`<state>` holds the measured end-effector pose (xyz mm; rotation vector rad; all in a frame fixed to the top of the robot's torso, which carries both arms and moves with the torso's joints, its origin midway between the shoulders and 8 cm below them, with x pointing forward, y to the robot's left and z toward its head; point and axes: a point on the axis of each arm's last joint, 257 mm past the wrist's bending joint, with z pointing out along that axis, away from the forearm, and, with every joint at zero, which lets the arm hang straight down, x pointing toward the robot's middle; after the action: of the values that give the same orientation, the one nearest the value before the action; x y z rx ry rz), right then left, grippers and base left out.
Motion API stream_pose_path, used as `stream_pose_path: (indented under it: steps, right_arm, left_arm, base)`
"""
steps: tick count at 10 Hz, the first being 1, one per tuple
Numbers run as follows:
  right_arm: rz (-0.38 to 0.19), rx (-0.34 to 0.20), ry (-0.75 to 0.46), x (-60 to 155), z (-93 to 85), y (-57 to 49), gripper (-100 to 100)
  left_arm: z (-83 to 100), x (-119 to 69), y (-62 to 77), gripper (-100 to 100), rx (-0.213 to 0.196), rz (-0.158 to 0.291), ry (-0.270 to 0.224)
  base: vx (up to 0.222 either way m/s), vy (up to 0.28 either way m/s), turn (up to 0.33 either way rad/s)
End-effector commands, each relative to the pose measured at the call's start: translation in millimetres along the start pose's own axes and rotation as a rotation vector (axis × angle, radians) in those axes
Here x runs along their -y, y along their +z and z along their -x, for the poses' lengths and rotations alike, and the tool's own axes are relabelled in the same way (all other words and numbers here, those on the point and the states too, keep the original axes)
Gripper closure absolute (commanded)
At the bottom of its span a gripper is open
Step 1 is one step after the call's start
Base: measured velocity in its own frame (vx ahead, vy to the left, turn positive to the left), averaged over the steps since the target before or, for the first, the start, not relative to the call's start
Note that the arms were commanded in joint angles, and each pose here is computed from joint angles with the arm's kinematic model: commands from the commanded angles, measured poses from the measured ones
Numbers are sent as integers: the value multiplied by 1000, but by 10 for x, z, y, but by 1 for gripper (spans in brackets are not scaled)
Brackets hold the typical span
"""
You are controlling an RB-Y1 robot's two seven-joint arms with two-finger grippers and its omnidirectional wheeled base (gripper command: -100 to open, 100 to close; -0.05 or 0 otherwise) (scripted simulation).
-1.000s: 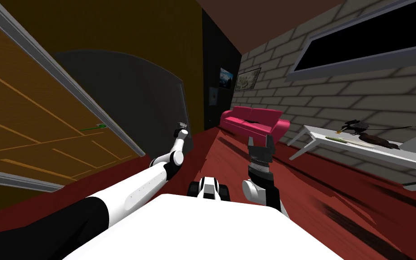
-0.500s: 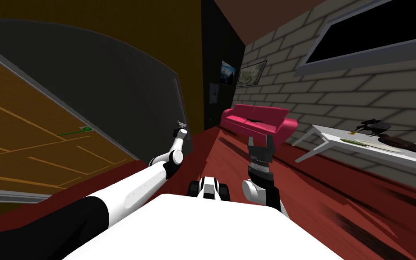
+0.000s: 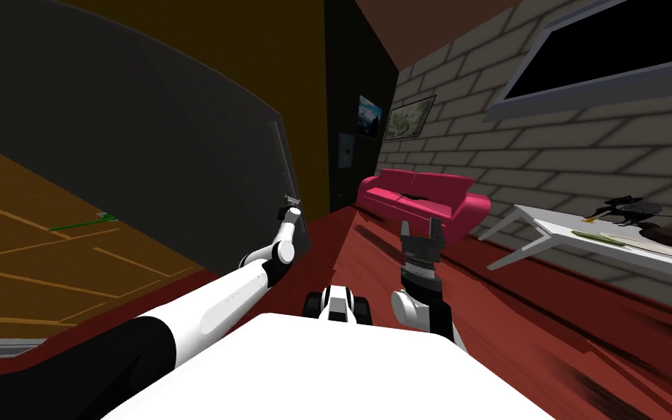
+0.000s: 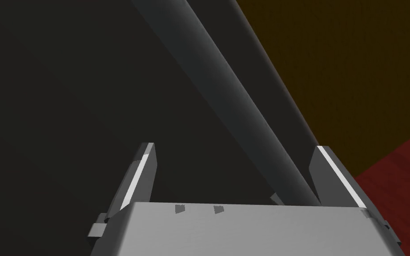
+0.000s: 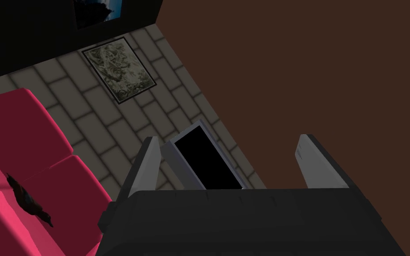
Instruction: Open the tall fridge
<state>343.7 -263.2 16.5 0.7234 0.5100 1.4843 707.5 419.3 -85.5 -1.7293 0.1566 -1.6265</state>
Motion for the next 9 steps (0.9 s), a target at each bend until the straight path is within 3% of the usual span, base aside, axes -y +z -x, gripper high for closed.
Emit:
stream_pose_path:
  steps: [1, 4, 5, 6, 8, 9]
  right_arm:
    - [0, 0, 0, 0, 0, 0, 0]
    - [0, 0, 0, 0, -1, 1, 0]
    - [0, 0, 0, 0, -1, 1, 0]
    - [0, 0, 0, 0, -1, 1, 0]
    - [0, 0, 0, 0, -1, 2, 0]
    - [0, 0, 0, 0, -1, 1, 0]
  left_arm:
    - [18, 44, 22, -100, 4, -2, 0]
    - [20, 59, 29, -100, 5, -3, 1]
    - [21, 58, 29, 100, 5, -3, 1]
    - [-150, -102, -4, 100, -30, 29, -15]
    - [-231, -159, -13, 100, -47, 40, -3]
    - [-395, -353, -68, 100, -80, 80, -26]
  base:
    - [204, 82, -14]
    - [112, 28, -2]
    - [13, 5, 21]
    - [-74, 18, 201]
    - [-85, 8, 54]
    - [-90, 18, 171]
